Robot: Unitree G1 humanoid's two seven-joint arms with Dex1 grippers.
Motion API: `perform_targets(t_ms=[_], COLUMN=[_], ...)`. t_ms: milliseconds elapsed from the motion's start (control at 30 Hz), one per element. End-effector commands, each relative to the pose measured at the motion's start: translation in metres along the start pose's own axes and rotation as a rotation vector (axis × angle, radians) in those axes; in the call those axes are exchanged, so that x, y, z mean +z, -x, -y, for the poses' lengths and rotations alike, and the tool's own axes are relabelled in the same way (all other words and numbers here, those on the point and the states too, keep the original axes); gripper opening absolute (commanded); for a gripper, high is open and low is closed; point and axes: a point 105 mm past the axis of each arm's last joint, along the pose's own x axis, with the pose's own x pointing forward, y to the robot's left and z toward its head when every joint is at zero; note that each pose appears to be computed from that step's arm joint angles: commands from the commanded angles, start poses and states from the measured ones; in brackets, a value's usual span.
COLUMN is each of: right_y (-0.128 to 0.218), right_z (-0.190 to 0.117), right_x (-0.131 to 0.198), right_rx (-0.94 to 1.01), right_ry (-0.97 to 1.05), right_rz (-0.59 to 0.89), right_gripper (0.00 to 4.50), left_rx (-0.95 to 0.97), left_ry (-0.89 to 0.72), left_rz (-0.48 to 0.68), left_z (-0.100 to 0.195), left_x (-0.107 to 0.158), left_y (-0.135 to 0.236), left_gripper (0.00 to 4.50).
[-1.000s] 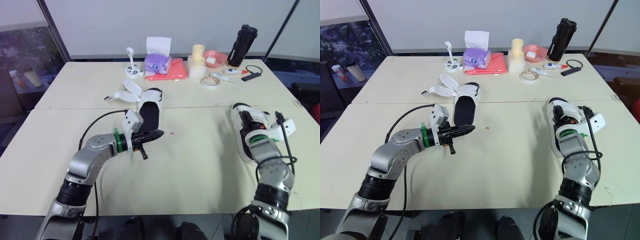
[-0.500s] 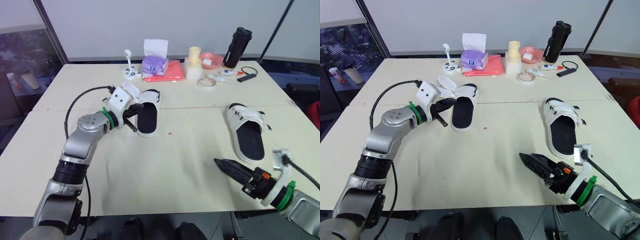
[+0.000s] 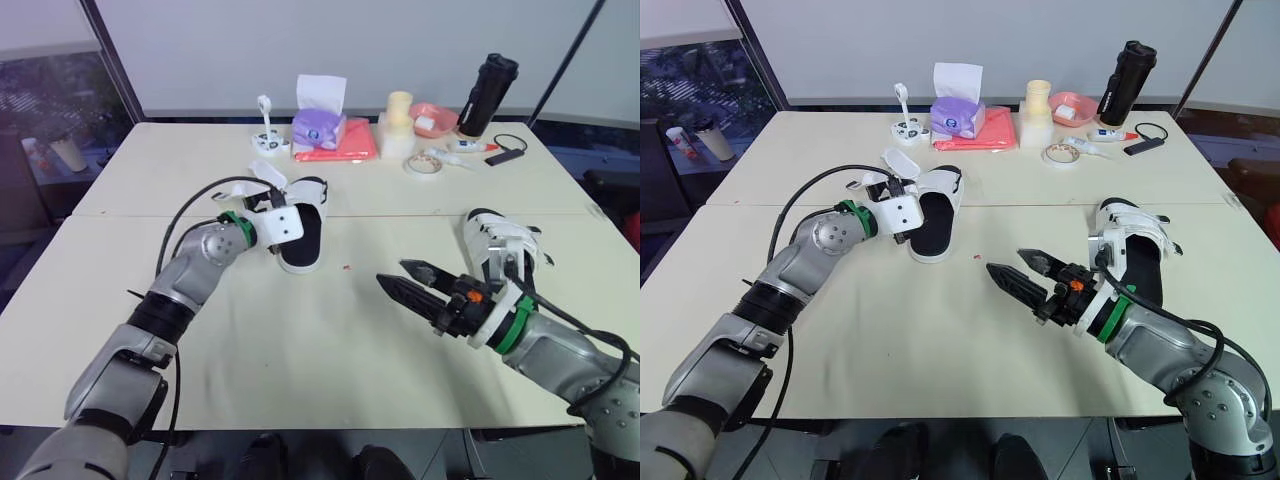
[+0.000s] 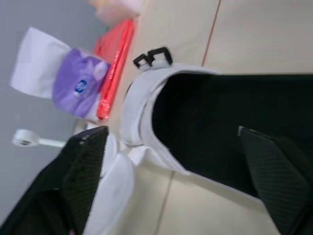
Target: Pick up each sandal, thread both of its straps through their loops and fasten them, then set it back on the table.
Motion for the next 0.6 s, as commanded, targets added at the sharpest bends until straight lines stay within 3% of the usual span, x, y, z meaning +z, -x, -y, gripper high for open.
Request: perform_targets(t_ms=[33, 367, 467, 600], right_y=[-0.006, -0.019, -0.022, -0.021], right_z=[0.001, 0.011, 0.011, 0.011], right_x=[0.007, 0.011, 0.011, 0.011], right_rx=[0.015, -0.017, -0.021, -0.033], right_ry=[0.021, 0.011, 0.009, 0.009], right_rz=[0.038, 0.090, 0.103, 0.120], right_gripper=[4.50, 4.50, 4.50, 4.50], left_rx=[0.106, 0.162, 0.157, 0.163], left_ry=[-0.064, -0.187, -0.221, -0.249], left_rz=[0.014, -0.098, -0.153, -0.177], left_z=[-0.018, -0.018, -0.013, -0.012], left_x=[0.010, 0.008, 0.003, -0.001], left_y=[-0.011, -0.055, -0.060, -0.061], left_gripper=[4.45, 4.45, 3.71, 1.65])
